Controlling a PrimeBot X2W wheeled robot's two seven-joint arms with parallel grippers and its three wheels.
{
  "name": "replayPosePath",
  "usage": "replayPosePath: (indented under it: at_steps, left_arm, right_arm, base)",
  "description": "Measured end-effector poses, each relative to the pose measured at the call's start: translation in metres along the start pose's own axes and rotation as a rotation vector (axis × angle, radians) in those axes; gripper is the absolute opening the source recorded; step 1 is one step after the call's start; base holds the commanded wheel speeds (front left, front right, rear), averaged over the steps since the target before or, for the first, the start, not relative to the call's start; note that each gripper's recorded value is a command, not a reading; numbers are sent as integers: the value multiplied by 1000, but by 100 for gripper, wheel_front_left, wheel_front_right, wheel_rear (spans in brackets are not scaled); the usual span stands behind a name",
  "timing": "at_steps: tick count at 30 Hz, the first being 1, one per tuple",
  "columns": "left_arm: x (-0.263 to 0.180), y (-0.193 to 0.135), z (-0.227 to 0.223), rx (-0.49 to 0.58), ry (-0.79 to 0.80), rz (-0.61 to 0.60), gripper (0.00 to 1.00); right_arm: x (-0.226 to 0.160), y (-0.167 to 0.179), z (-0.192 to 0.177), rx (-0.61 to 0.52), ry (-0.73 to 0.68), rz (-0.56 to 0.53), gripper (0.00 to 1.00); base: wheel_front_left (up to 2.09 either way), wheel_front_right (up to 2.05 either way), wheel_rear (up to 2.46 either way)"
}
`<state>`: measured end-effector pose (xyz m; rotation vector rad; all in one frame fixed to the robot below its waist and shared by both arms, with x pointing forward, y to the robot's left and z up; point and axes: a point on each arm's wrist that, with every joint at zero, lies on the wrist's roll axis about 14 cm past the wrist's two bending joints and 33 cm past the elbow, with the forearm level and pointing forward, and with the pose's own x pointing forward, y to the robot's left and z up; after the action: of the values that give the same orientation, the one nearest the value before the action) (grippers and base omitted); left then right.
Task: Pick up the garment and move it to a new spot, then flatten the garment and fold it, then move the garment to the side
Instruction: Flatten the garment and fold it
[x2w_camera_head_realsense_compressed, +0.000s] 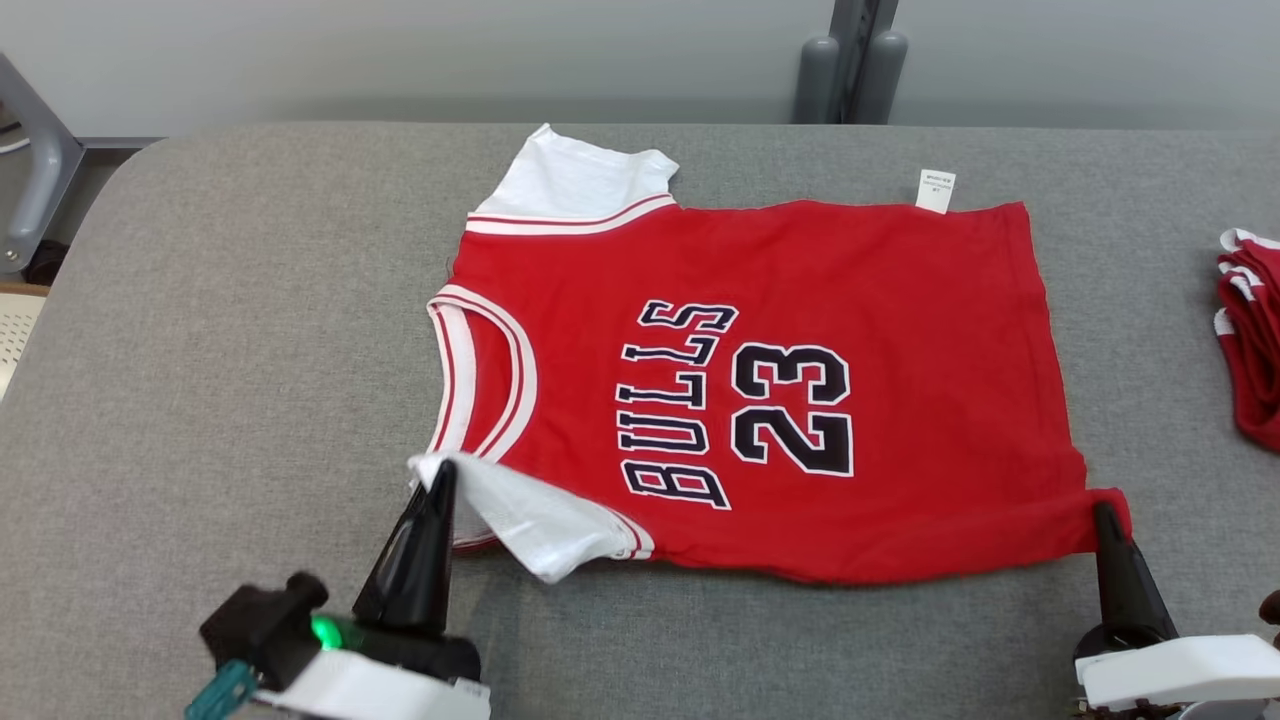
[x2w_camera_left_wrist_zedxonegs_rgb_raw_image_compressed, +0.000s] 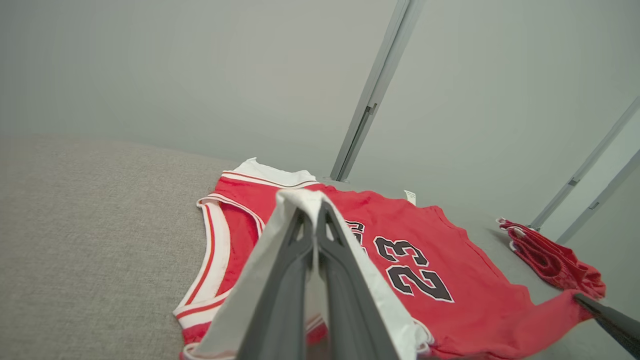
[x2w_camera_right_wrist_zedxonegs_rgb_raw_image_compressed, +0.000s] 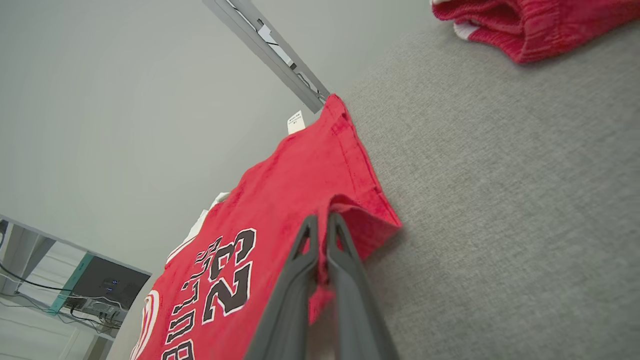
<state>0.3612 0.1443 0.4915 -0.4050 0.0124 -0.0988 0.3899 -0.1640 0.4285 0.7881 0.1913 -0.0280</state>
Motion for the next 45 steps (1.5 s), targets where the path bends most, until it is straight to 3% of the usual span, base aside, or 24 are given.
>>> replayPosePath:
  at_steps: [8, 16, 28, 29, 30, 31, 32, 33, 34, 35, 36, 38, 45]
  left_arm:
    - [52, -1, -9, 57, 20, -65, 0]
    - [93, 9, -29, 78, 75, -52, 0]
    - [119, 26, -49, 106, 135, -15, 0]
    - [121, 26, -48, 107, 132, -16, 0]
    - [121, 26, -47, 108, 131, -15, 0]
    - [122, 26, -47, 106, 131, -15, 0]
    - [121, 27, -48, 107, 133, -13, 1]
    - [121, 27, -48, 110, 135, -11, 23]
    - [121, 28, -49, 113, 136, -9, 38]
    - [122, 29, -48, 113, 135, -6, 38]
    - [123, 29, -47, 115, 133, -4, 54]
    - [124, 29, -45, 117, 127, -3, 97]
    - [121, 34, -40, 118, 112, 9, 100]
  right_arm:
    - [19, -1, -3, 20, 4, -11, 0]
    - [45, -4, -4, 12, 17, -27, 0]
    - [80, -5, -8, -18, 53, -39, 2]
    - [82, -3, -9, -16, 56, -36, 20]
    - [84, -2, -10, -14, 59, -33, 45]
    - [85, 0, -11, -11, 65, -30, 91]
    - [87, 1, -12, -7, 68, -26, 100]
    - [88, 3, -13, -7, 70, -22, 100]
    - [90, 5, -13, -4, 71, -19, 100]
    - [91, 6, -13, -1, 73, -17, 100]
    - [93, 7, -13, 0, 73, -15, 100]
    - [96, 9, -12, 5, 73, -12, 100]
    - [107, 19, -3, 9, 35, 4, 100]
  base:
    - [0, 0, 0]
    - [0, 0, 0]
    - [0, 0, 0]
    - [0, 0, 0]
    - [0, 0, 0]
    - [0, 0, 0]
    - [0, 0, 0]
    - [0, 0, 0]
    - [0, 0, 0]
    - [0, 0, 0]
    - [0, 0, 0]
    - [0, 0, 0]
    - [0, 0, 0]
